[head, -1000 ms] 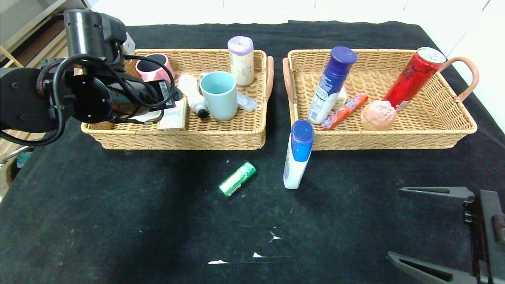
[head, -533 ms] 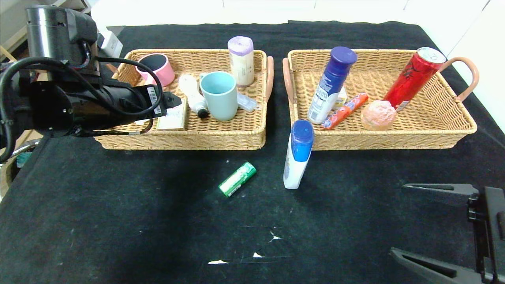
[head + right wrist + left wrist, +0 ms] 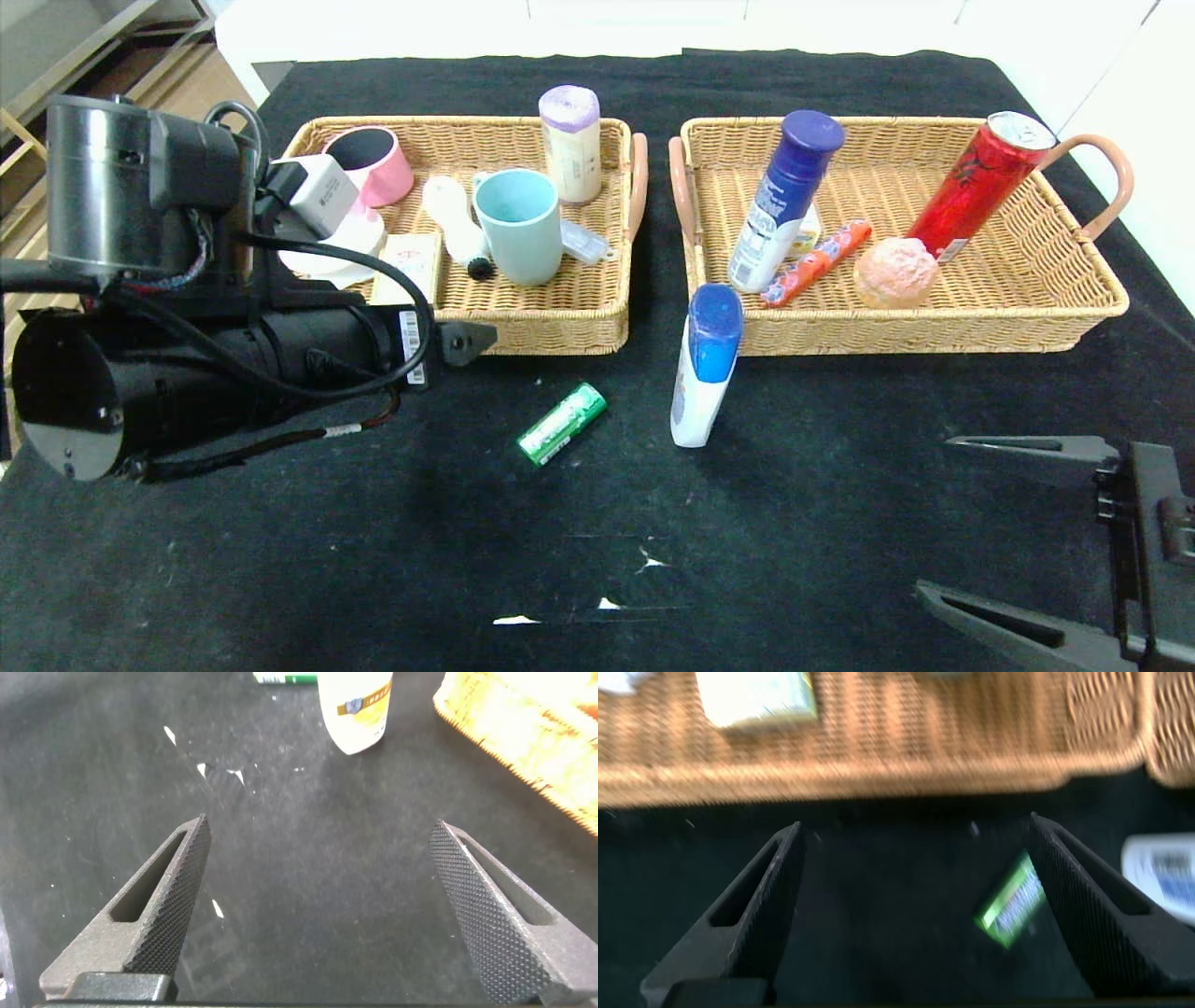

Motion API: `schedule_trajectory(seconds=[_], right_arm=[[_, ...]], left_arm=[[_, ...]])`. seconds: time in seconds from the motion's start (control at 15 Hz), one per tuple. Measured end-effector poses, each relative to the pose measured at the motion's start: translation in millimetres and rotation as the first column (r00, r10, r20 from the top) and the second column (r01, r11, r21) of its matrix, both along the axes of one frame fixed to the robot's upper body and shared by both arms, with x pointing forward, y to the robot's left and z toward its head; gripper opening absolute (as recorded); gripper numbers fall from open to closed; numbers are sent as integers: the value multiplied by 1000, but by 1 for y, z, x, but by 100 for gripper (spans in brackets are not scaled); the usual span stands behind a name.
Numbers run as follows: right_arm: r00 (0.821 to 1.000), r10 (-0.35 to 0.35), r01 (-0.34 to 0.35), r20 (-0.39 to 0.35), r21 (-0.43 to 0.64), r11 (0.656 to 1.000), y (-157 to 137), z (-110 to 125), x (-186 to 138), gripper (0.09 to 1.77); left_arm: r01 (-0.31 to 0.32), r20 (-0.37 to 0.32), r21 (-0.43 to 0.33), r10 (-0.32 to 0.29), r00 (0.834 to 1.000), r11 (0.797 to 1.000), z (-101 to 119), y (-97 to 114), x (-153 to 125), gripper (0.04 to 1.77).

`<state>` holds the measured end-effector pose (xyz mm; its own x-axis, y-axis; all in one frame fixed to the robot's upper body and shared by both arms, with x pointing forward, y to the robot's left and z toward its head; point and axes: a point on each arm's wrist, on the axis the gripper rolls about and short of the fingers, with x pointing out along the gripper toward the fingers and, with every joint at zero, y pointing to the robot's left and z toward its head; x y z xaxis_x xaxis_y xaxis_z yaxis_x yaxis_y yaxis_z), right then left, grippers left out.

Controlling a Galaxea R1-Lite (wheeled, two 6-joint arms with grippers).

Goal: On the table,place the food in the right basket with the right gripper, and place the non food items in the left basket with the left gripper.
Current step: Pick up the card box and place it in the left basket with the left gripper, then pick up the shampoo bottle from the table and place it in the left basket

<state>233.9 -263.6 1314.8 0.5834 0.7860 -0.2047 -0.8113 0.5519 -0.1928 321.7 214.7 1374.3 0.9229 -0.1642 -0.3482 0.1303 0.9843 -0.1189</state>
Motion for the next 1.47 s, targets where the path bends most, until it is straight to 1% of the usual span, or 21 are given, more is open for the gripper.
schedule_trajectory(seconds=[0.07, 0.2, 0.33, 0.47, 0.6, 0.87, 0.93, 1.07, 1.13, 1.2, 1.33, 1.4, 1.47], right_arm=[[1000, -1, 1, -8, -4, 1000, 1, -1, 2, 171], [1000, -3, 2, -22, -10, 1000, 2, -4, 5, 171], [999, -4, 4, -33, -15, 1000, 3, -6, 8, 171], [999, -7, 7, -38, -17, 1000, 4, -6, 9, 171], [999, -10, 9, -41, -18, 1000, 4, -7, 11, 171], [999, -23, 23, -41, -17, 1000, 2, -6, 13, 171], [999, -27, 26, -38, -16, 1000, 2, -5, 14, 171], [999, -33, 33, -35, -14, 999, 1, -4, 14, 171], [999, -37, 37, -31, -12, 999, 0, -3, 14, 171], [999, -41, 41, -20, -7, 999, 0, -2, 14, 171], [999, -49, 49, -6, 0, 999, -2, 0, 15, 171], [999, -54, 54, -2, 2, 999, -3, 1, 14, 171], [998, -57, 57, 1, 3, 998, -4, 1, 14, 171]], left_arm=[[23, -11, 9, -23, 1000, 1000, -4, -4, -8, 170], [46, -23, 44, -45, 999, 998, -14, -13, -26, 170], [95, -2, 68, -95, 996, 993, -24, -28, -44, 170], [161, 6, 100, -163, 987, 982, -35, -44, -60, 170], [203, -9, 133, -203, 979, 970, -44, -57, -69, 170], [299, -39, 163, -296, 954, 940, -55, -77, -85, 171], [308, -42, 170, -305, 951, 936, -57, -81, -87, 171], [304, -46, 185, -301, 952, 934, -60, -89, -86, 171], [293, -45, 194, -289, 956, 936, -61, -93, -84, 171], [279, -30, 192, -279, 960, 941, -61, -99, -81, 171], [268, 56, 140, -278, 959, 953, -58, -117, -72, 171], [269, 89, 126, -281, 956, 955, -58, -124, -68, 171], [276, 110, 130, -290, 951, 952, -60, -130, -66, 171]])
